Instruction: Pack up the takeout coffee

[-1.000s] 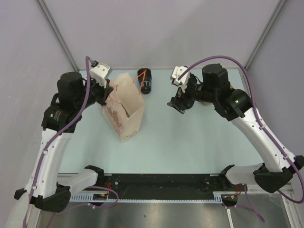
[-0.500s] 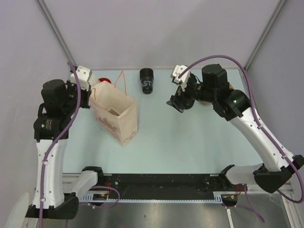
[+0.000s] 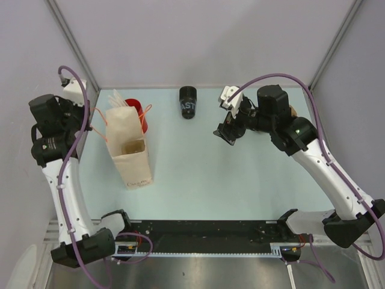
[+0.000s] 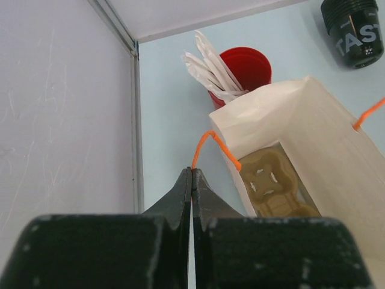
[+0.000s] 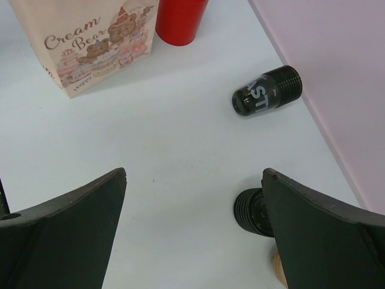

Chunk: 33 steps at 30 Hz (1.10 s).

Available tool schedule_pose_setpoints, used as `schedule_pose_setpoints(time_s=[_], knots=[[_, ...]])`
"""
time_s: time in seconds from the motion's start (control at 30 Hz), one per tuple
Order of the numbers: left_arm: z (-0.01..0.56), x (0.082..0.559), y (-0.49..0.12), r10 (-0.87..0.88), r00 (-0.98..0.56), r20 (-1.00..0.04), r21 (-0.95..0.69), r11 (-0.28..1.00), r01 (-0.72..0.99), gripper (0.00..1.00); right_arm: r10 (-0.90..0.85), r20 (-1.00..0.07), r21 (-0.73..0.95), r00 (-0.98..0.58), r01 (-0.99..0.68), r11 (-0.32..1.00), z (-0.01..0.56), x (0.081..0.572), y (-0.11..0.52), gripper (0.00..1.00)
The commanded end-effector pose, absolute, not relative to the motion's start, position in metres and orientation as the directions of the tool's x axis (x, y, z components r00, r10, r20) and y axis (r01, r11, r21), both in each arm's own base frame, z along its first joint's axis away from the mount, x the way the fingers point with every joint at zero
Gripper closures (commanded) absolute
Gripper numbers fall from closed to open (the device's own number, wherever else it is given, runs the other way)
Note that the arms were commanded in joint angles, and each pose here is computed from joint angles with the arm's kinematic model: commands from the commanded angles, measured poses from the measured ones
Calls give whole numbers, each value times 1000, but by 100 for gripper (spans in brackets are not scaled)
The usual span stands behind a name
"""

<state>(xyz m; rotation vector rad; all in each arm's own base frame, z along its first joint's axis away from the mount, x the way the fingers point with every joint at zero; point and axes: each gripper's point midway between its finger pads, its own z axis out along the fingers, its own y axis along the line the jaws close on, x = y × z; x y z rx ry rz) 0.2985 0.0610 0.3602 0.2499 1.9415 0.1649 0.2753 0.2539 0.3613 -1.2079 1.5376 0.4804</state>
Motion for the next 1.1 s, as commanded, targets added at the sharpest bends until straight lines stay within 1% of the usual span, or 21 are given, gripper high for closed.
schedule_pose_setpoints(time_s=[0.0, 0.4, 0.63, 1.07], knots=[[394, 307, 72, 289, -272, -918, 274, 957, 93, 100, -392, -912, -298, 124, -855, 424, 379, 274, 252, 0], [402, 330, 111, 263, -290, -920, 273, 962, 8, 100, -386, -915, -291, 118, -856, 428, 375, 275, 250, 0], [408, 325, 138, 237, -289, -927, 266, 962, -65, 100, -391, -913, -295, 119, -853, 431, 373, 277, 249, 0], [407, 318, 155, 208, -295, -932, 247, 964, -100, 100, -390, -914, -286, 109, -855, 433, 369, 280, 252, 0]])
